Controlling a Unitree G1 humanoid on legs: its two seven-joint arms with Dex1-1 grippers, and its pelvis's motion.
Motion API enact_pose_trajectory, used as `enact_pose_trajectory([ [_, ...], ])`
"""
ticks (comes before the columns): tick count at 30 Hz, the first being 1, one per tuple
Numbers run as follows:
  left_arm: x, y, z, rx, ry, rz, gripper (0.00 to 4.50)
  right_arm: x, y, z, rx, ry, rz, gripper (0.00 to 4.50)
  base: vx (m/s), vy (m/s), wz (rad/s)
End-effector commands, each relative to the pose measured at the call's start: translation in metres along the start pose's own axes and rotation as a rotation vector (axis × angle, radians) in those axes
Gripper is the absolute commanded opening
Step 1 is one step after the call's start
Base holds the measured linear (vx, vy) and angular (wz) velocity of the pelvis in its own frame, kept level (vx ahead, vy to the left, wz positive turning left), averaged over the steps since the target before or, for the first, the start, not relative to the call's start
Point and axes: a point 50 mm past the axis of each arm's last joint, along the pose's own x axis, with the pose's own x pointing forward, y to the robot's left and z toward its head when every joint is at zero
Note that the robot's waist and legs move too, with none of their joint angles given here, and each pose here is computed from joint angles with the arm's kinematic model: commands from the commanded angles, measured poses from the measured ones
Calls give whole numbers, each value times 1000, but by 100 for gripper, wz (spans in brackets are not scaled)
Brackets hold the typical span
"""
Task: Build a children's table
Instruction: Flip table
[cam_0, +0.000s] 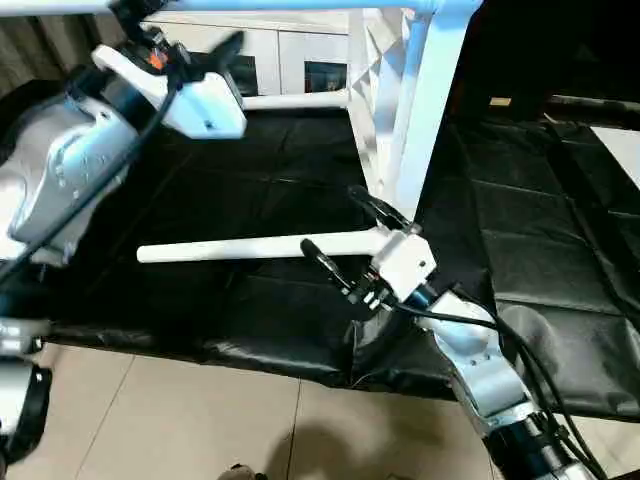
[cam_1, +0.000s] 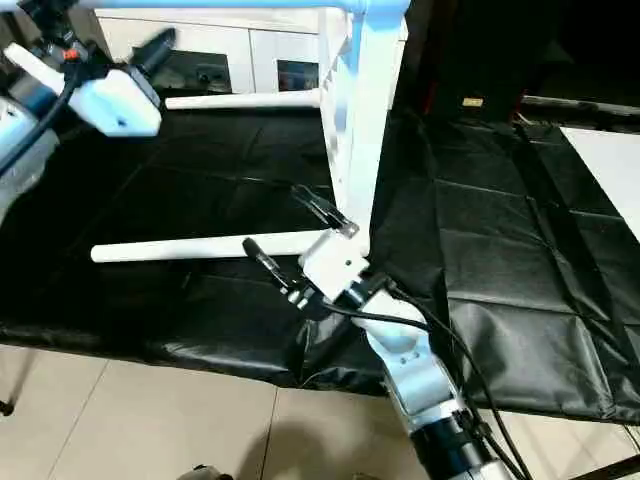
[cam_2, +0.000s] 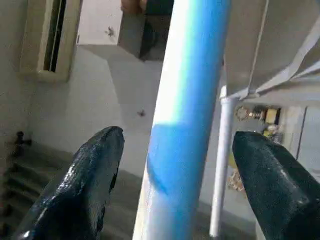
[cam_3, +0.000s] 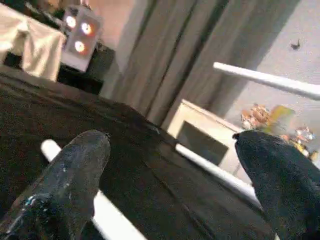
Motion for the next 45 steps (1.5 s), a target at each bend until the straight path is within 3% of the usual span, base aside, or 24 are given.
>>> enact_pose_trajectory([
  [1,4,6,-6,33,26,12,388,5,2,10,0,-43,24,447,0,0,0],
  [7,8,7,-20,23,102,14,388,8,4,13,-1,-54,35,447,0,0,0],
  [24,12,7,-32,-70,162,13,258,10,3,26,91,-147,36,450,0,0,0],
  [30,13,3,-31,-173,173,-17,204,10,3,27,97,-147,38,450,0,0,0],
  [33,12,3,-31,-201,181,-24,198,10,4,27,97,-146,40,450,0,0,0],
  [39,11,2,-39,-378,254,1,195,9,5,25,96,-134,43,450,0,0,0],
  [42,11,5,-44,-568,307,50,195,8,7,22,95,-118,45,450,0,0,0],
  [45,12,6,-48,-685,337,91,195,7,8,20,93,-101,54,450,0,0,0],
])
